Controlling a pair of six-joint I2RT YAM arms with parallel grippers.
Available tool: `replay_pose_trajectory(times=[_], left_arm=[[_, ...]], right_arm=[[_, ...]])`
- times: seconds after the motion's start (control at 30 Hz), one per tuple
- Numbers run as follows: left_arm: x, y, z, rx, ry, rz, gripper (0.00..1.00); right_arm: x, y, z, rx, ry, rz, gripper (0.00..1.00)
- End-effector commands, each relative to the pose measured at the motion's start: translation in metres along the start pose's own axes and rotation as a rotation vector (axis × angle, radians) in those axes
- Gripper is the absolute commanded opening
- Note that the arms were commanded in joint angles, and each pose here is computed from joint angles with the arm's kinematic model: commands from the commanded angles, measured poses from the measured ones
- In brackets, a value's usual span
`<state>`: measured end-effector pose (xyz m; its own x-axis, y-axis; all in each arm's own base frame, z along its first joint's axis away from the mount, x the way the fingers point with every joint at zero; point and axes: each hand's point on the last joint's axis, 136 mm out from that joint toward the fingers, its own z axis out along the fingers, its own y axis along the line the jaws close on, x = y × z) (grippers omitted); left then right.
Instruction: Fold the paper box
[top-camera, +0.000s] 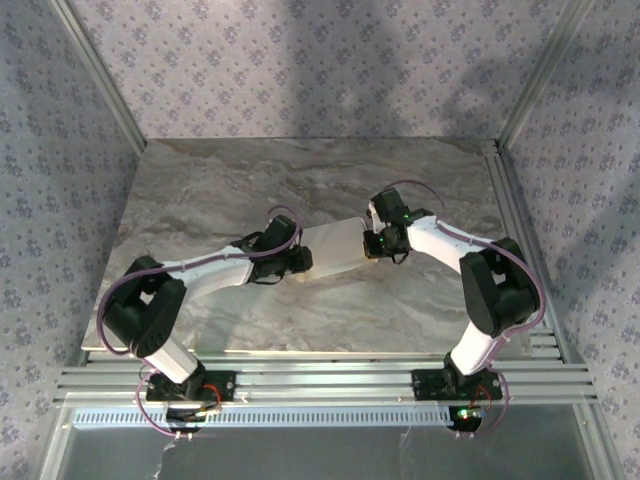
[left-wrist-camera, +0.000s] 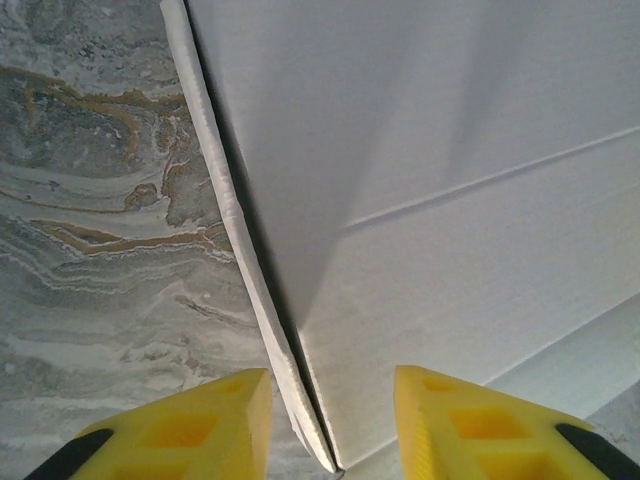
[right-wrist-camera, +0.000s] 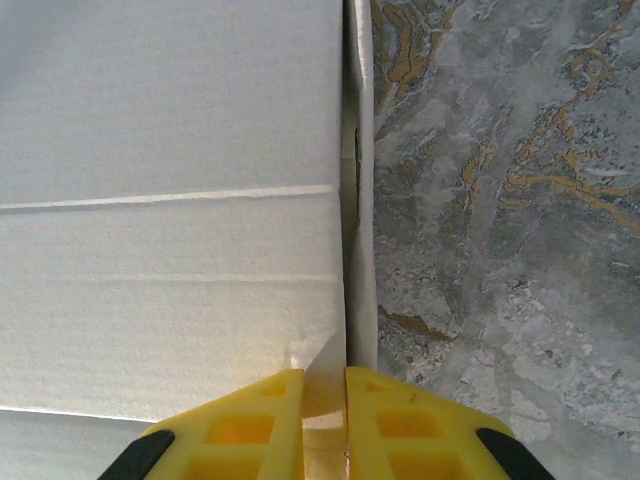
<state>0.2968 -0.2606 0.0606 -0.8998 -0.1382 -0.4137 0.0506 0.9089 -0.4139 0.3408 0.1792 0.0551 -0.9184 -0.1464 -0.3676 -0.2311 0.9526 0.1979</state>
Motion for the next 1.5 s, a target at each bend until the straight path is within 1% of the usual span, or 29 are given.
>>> replay_pose_trajectory(times=[0.0, 0.17, 0.27, 0.3, 0.33, 0.37, 0.43, 0.57, 0.7, 0.8, 0.97, 1.1, 1.17, 1.23, 1.33, 1.47], left_arm=[[0.009, 0.007, 0.009, -0.031, 0.022, 0.013, 0.35], [0.011, 0.009, 0.018, -0.029, 0.021, 0.018, 0.33], [0.013, 0.011, 0.027, -0.039, 0.033, 0.012, 0.23], [0.015, 0.014, 0.029, -0.058, 0.039, 0.012, 0.20], [0.016, 0.017, 0.031, -0.070, 0.044, 0.012, 0.14], [0.017, 0.020, 0.031, -0.080, 0.044, 0.013, 0.11], [0.018, 0.025, 0.031, -0.097, 0.042, 0.015, 0.09], [0.021, 0.029, 0.032, -0.116, 0.048, 0.023, 0.08], [0.020, 0.031, 0.031, -0.126, 0.050, 0.031, 0.06], [0.018, 0.032, 0.030, -0.130, 0.048, 0.036, 0.00], [0.018, 0.034, 0.028, -0.132, 0.053, 0.040, 0.00], [0.017, 0.033, 0.024, -0.114, 0.058, 0.048, 0.00], [0.016, 0.032, 0.019, -0.084, 0.053, 0.044, 0.00], [0.013, 0.025, 0.016, -0.004, 0.049, 0.027, 0.00], [0.013, 0.027, 0.015, 0.085, 0.073, -0.017, 0.00], [0.017, 0.036, 0.017, 0.120, 0.103, -0.037, 0.00]], right_arm=[[0.011, -0.009, 0.001, 0.056, 0.048, -0.021, 0.15], [0.013, -0.008, 0.002, 0.049, 0.054, -0.024, 0.15], [0.014, -0.005, 0.001, 0.043, 0.054, -0.028, 0.16], [0.014, -0.005, -0.001, 0.043, 0.052, -0.030, 0.17], [0.013, -0.005, -0.003, 0.043, 0.048, -0.032, 0.19], [0.012, -0.004, -0.005, 0.043, 0.041, -0.034, 0.21], [0.009, -0.004, -0.011, 0.045, 0.029, -0.038, 0.24], [0.003, -0.006, -0.020, 0.022, 0.009, -0.022, 0.27], [-0.001, -0.005, -0.029, 0.014, -0.008, -0.025, 0.33], [-0.005, -0.002, -0.039, 0.002, -0.034, -0.025, 0.39], [-0.010, -0.008, -0.053, -0.015, -0.071, 0.004, 0.43], [-0.011, -0.019, -0.048, -0.080, -0.076, 0.092, 0.44], [-0.013, -0.021, -0.044, -0.129, -0.077, 0.138, 0.45], [-0.015, -0.019, -0.038, -0.206, -0.076, 0.185, 0.45], [-0.017, -0.016, -0.029, -0.281, -0.072, 0.225, 0.47], [-0.018, -0.012, -0.016, -0.368, -0.044, 0.267, 0.48]])
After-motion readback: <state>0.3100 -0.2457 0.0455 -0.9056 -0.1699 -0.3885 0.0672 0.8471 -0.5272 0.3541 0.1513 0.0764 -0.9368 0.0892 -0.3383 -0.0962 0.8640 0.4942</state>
